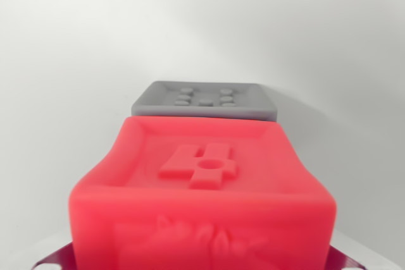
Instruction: Destack cube
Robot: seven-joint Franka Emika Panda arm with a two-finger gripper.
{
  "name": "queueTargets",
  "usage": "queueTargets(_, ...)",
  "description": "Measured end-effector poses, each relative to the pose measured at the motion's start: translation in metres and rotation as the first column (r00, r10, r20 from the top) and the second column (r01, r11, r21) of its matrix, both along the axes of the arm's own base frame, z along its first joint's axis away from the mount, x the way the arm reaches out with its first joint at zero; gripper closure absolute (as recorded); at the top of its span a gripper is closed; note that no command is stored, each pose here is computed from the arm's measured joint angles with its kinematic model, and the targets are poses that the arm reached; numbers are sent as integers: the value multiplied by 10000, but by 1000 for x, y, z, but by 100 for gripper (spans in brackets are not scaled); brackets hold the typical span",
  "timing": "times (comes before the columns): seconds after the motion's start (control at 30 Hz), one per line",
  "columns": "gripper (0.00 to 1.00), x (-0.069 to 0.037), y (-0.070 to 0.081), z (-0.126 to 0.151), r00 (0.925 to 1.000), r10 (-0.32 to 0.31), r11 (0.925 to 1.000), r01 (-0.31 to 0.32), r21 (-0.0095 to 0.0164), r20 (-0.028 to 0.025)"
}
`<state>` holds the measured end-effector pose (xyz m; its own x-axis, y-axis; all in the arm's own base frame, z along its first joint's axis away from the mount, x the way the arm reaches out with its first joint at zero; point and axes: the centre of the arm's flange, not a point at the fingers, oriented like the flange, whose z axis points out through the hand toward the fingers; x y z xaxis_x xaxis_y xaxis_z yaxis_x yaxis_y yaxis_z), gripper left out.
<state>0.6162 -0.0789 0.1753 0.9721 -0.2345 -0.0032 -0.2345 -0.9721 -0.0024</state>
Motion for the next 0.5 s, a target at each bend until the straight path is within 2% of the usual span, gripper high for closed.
queueTargets(0.5, 100, 1, 0, 29, 10000, 1, 10000, -1, -2, 22)
